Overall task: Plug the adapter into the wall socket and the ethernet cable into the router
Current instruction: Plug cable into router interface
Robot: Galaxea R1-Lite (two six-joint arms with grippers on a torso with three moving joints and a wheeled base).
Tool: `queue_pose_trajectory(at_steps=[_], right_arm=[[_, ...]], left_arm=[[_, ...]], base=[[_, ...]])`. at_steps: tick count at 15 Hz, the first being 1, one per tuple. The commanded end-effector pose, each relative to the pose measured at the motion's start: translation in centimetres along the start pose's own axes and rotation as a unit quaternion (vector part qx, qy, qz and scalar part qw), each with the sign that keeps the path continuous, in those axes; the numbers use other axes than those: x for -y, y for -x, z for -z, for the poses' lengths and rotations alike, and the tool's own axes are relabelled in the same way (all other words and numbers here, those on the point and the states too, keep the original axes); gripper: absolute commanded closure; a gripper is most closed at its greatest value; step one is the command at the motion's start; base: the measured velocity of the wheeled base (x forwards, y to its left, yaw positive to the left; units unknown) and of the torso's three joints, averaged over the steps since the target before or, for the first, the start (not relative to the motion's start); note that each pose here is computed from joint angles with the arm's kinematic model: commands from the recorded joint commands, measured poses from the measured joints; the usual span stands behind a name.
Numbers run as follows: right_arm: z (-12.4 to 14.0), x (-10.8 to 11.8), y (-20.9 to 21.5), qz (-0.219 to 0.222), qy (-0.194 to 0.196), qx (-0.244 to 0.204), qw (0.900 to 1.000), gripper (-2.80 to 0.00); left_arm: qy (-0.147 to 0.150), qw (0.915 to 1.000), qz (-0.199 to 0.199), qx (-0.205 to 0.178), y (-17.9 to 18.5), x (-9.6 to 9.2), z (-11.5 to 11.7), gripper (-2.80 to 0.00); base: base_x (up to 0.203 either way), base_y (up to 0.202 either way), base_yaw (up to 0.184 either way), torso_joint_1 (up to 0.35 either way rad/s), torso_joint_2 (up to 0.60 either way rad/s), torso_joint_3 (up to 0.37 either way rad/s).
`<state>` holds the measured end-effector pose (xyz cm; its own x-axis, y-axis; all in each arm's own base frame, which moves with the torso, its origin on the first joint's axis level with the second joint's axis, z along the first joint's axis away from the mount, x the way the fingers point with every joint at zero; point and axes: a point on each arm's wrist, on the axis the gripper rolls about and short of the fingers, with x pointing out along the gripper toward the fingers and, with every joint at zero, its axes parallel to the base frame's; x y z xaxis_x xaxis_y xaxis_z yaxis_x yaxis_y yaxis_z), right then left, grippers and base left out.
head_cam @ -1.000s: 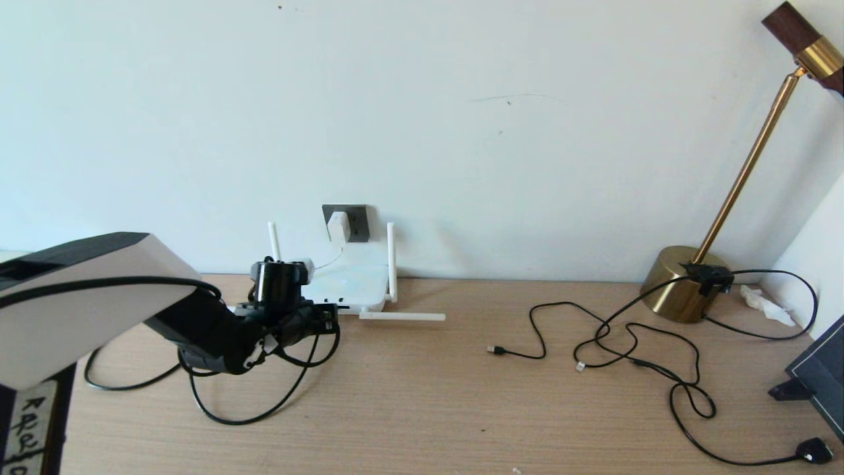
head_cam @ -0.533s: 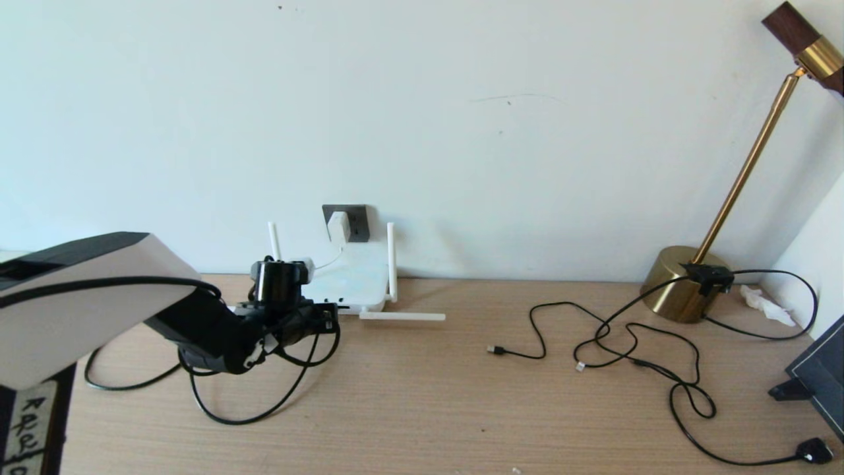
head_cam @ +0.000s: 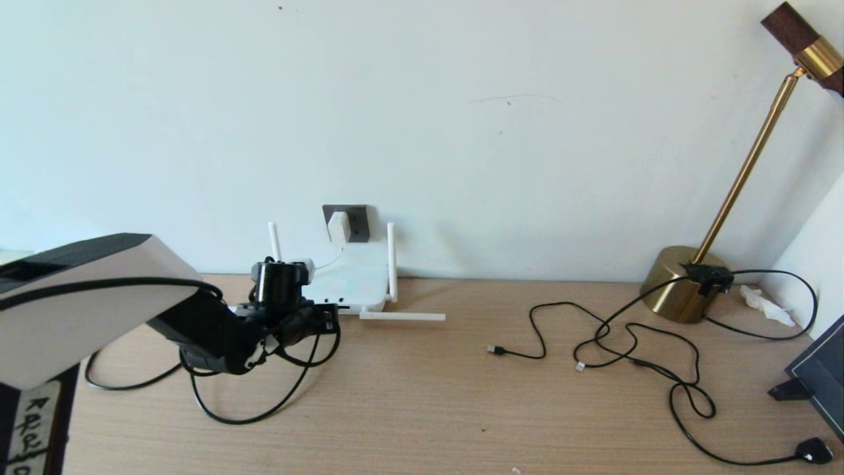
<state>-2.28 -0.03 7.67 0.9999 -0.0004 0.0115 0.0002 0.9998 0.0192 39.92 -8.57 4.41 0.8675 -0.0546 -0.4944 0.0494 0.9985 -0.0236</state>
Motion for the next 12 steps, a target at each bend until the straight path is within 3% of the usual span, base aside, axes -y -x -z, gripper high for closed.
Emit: queue_pose_trajectory(at_steps=[1,2,3,12], right_arm=[[0.0,0.0,0.0,0.000,0.000,0.000,1.000,-2.80],[0.0,0.0,0.0,0.000,0.000,0.000,1.000,-2.80],[0.0,0.0,0.0,0.000,0.000,0.000,1.000,-2.80],[0.0,0.0,0.0,0.000,0.000,0.000,1.000,-2.80]], left_arm=[[0.000,1.0000,-0.001,-0.003,-0.2,0.0,0.2,0.00],[0.000,1.0000,-0.001,-0.003,-0.2,0.0,0.2,0.00],[0.001,1.0000,0.000,0.000,-0.2,0.0,0.1,-2.80],[0.000,1.0000,0.003,0.004,1.1,0.1,-0.3,-2.80]], base=[[0.000,0.000,0.000,0.000,0.00,0.000],[0.000,0.000,0.000,0.000,0.00,0.000],[0.000,0.000,0.000,0.000,0.00,0.000],[0.000,0.000,0.000,0.000,0.00,0.000]])
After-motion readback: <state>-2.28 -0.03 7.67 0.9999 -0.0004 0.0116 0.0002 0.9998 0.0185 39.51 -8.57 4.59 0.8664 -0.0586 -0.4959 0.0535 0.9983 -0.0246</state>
